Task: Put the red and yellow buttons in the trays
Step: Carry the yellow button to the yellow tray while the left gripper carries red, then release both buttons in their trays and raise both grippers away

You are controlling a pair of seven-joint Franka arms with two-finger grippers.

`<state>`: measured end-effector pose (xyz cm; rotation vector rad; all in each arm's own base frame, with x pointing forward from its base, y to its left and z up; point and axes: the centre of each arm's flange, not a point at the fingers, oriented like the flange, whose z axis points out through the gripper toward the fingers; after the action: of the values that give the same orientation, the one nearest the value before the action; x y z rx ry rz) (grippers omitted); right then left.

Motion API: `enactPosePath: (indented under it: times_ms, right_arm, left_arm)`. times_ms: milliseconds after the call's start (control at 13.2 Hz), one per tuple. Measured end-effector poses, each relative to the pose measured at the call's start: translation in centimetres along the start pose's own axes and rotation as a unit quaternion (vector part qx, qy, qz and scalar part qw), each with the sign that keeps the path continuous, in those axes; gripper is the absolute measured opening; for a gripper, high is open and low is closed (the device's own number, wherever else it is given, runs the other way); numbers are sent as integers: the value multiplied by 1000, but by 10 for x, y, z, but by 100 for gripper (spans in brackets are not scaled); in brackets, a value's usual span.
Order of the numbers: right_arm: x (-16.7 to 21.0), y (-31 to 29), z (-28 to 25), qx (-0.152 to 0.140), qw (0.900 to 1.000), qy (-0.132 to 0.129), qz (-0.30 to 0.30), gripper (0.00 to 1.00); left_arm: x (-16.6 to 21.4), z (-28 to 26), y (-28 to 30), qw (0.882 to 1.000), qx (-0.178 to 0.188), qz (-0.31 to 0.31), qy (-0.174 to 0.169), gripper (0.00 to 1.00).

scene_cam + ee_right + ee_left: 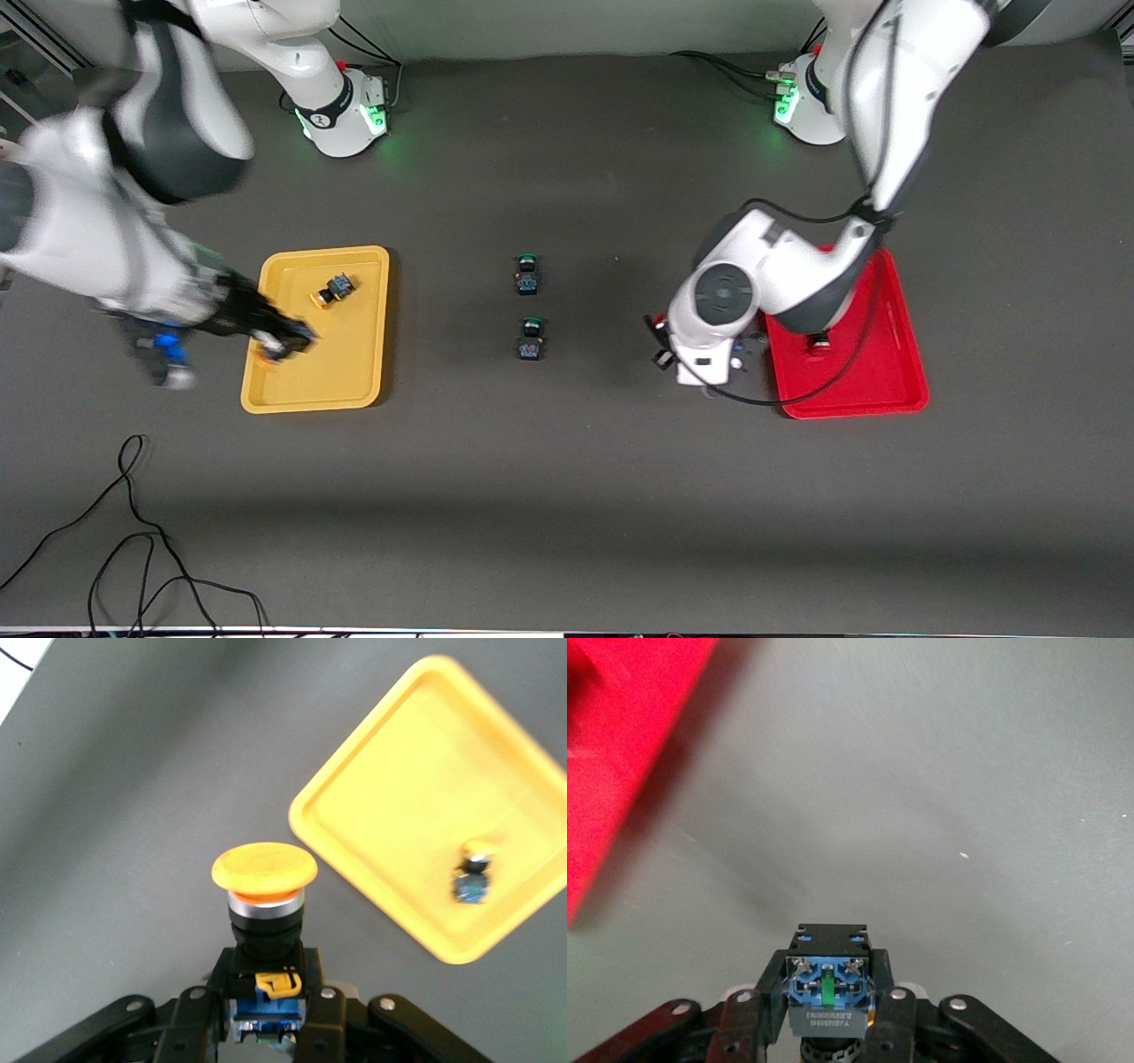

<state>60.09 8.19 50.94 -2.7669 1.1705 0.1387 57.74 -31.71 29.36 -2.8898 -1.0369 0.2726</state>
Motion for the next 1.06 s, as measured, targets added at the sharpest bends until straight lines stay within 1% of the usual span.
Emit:
enactPosePath:
  times_ms: [152,228,380,532,608,760,836,912,1064]
  right_arm:
    - [34,39,-4,2,1000,-16,-13,33]
    - [47,54,8,-5,1000,-23,-11,33]
    - [62,69,57,-23,999,-38,-2,33]
    - [69,79,124,-35,999,-37,10,33]
    - [68,87,157,-40,998,-35,16,33]
    - [65,104,208,-47,998,-30,23,33]
    - [63,111,229,-46,998,-21,25,33]
    - [60,117,247,-44,999,-12,26,33]
    - [57,124,278,-47,999,-2,26,33]
  left_arm:
    - [47,-22,-40,997,16,70,-23,41]
    - [71,-28,-63,994,23,101,-32,41]
    - [118,-29,-114,985,32,159,-51,41]
    - [158,-19,-160,976,36,207,-62,41]
    - [176,-9,-182,971,41,228,-62,41]
    - [200,18,-213,963,35,265,-47,41]
    - [206,36,-226,958,32,283,-37,41]
    - [208,54,-236,953,30,298,-30,41]
    - [208,87,-249,947,32,319,-26,41]
